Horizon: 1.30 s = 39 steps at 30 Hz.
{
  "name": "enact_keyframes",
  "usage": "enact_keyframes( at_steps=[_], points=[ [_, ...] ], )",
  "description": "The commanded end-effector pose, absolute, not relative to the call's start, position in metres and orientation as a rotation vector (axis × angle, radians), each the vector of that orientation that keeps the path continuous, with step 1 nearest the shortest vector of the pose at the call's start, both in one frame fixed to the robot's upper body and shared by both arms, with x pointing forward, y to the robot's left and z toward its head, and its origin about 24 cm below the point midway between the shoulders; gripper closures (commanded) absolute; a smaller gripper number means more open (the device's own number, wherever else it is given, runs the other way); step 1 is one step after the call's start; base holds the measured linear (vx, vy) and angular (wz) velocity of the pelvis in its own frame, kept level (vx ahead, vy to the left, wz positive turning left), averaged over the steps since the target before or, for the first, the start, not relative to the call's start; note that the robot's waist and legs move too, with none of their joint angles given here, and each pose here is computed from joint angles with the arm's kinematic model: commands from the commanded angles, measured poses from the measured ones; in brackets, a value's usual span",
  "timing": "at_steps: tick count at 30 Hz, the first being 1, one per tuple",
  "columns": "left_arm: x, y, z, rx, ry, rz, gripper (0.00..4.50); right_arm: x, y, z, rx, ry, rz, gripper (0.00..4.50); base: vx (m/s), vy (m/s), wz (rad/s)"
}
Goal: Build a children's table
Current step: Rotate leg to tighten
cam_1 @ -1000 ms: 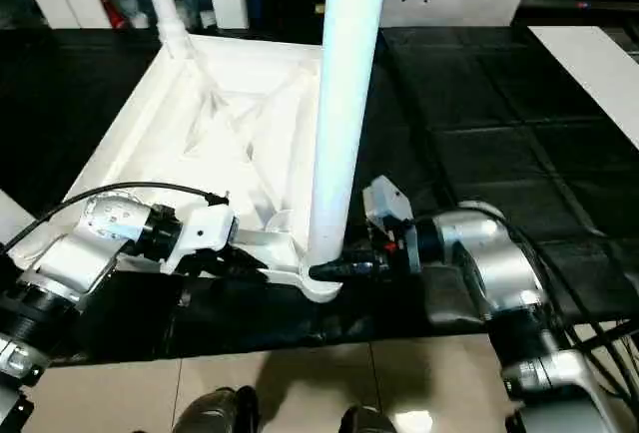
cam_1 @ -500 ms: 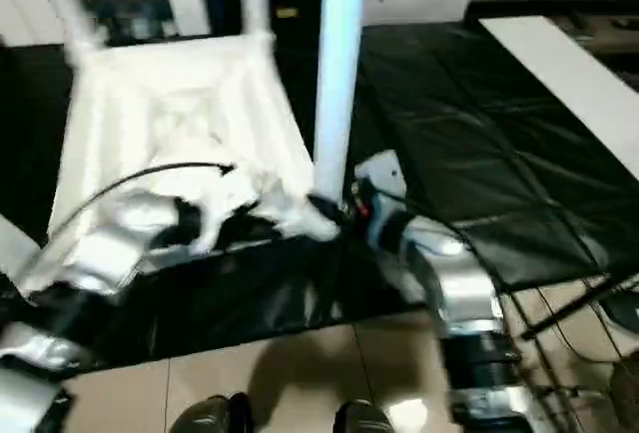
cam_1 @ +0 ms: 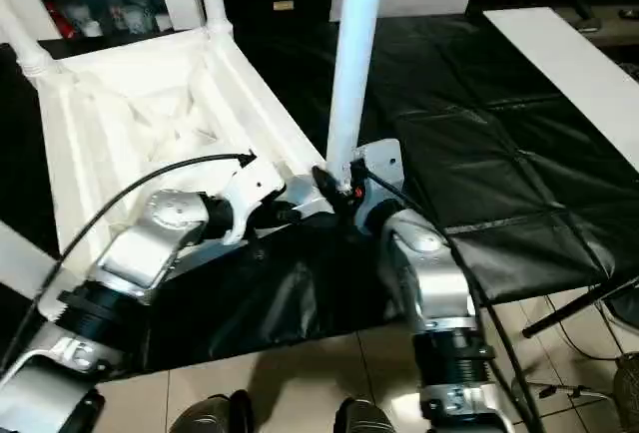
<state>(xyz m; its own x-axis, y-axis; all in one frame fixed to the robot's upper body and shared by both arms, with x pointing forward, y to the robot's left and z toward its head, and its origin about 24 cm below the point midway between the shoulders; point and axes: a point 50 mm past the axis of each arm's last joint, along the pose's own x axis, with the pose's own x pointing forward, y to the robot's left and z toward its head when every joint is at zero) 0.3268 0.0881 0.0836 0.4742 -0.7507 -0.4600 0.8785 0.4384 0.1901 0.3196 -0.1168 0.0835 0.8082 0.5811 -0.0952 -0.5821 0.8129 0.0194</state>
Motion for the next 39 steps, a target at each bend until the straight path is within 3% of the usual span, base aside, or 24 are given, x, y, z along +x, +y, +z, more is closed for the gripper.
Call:
enact_keyframes(
  at_steps=[1, 6, 9, 21, 29, 39],
  points=[
    [0.323, 0.083, 0.097, 0.472, 0.209, -1.119, 4.50, 0.307, -0.090, 0.081, -0.052, 0.086, 0.910, 1.00, 0.000, 0.000, 0.00],
    [0.315, 0.104, 0.088, 0.518, 0.227, -1.243, 4.50, 0.311, -0.121, 0.084, -0.139, 0.092, 1.036, 0.46, 0.000, 0.000, 0.00],
    [0.312, 0.112, 0.088, 0.519, 0.232, -1.298, 4.50, 0.311, -0.132, 0.086, -0.162, 0.113, 1.117, 0.39, 0.000, 0.000, 0.00],
    [0.306, 0.133, 0.084, 0.638, 0.265, -1.460, 4.50, 0.309, -0.149, 0.092, -0.224, 0.106, 1.355, 0.39, 0.000, 0.000, 0.00],
    [0.301, 0.133, 0.084, 0.643, 0.265, -1.563, 4.50, 0.306, -0.151, 0.092, -0.213, 0.149, 1.512, 1.00, 0.000, 0.000, 0.00],
    [0.302, 0.137, 0.084, 0.657, 0.273, -1.568, 4.50, 0.304, -0.152, 0.091, -0.213, 0.165, 1.571, 1.86, 0.000, 0.000, 0.00]
  ],
)
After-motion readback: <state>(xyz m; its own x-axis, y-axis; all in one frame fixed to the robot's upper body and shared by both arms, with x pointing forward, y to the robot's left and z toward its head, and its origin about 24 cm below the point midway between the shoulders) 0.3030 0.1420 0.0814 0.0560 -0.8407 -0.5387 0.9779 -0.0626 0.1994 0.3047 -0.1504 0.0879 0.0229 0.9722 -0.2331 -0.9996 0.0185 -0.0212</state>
